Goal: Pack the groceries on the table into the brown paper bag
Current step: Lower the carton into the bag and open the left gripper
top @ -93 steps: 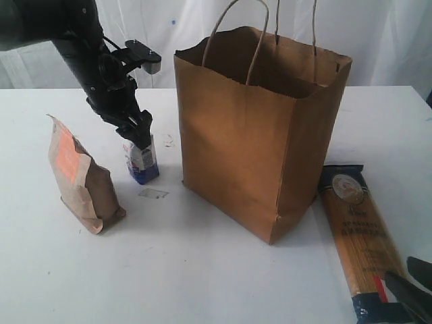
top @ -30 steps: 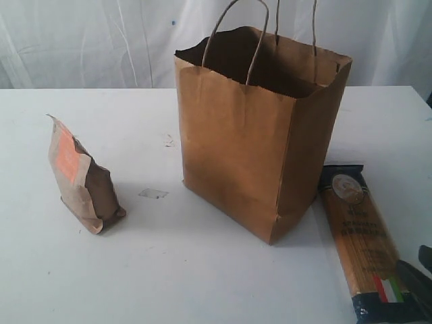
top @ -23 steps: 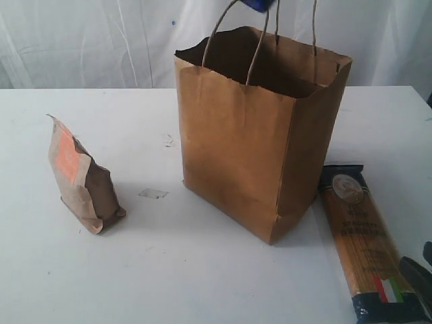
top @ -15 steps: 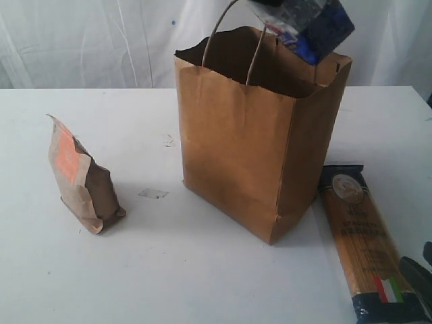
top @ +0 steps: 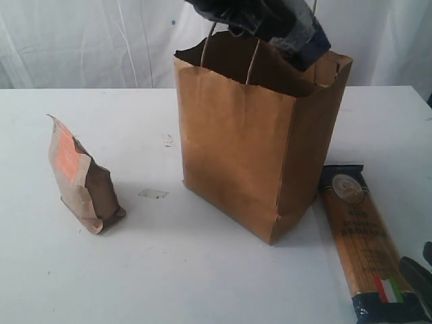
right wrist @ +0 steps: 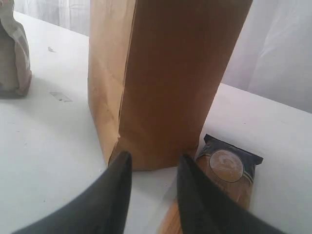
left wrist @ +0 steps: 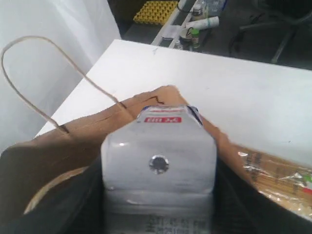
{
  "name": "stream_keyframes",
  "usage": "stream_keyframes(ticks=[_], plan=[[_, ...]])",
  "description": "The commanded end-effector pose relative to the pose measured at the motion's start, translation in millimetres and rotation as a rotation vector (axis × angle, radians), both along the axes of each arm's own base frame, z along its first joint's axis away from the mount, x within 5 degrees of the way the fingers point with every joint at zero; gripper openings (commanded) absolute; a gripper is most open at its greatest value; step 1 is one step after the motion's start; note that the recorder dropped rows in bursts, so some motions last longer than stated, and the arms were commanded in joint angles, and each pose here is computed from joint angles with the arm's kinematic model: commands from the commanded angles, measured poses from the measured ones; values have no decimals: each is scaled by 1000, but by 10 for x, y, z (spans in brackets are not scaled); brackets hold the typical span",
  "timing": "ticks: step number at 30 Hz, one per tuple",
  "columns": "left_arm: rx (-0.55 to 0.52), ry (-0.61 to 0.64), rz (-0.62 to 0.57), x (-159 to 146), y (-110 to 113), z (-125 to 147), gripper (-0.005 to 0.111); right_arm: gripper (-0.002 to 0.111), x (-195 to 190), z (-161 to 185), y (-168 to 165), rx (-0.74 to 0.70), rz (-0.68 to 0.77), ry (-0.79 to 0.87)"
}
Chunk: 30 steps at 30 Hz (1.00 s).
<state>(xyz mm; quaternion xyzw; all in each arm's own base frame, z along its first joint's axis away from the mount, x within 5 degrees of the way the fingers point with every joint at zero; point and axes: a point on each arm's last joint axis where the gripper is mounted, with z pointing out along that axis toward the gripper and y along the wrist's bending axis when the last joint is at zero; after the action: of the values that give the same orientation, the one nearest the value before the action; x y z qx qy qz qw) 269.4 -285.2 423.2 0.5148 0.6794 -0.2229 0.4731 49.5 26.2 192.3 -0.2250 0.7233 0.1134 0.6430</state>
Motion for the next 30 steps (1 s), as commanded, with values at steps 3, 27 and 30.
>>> stream_keyframes(ticks=[3,27,30], plan=[[92,7,69,172,-57,-219,0,31,-2,7,-4,5,-4,-11],[69,45,53,116,-48,-84,66,31,-2,8,-4,29,-8,-1],[76,48,24,10,22,95,66,31,-2,8,-4,29,-8,-1]])
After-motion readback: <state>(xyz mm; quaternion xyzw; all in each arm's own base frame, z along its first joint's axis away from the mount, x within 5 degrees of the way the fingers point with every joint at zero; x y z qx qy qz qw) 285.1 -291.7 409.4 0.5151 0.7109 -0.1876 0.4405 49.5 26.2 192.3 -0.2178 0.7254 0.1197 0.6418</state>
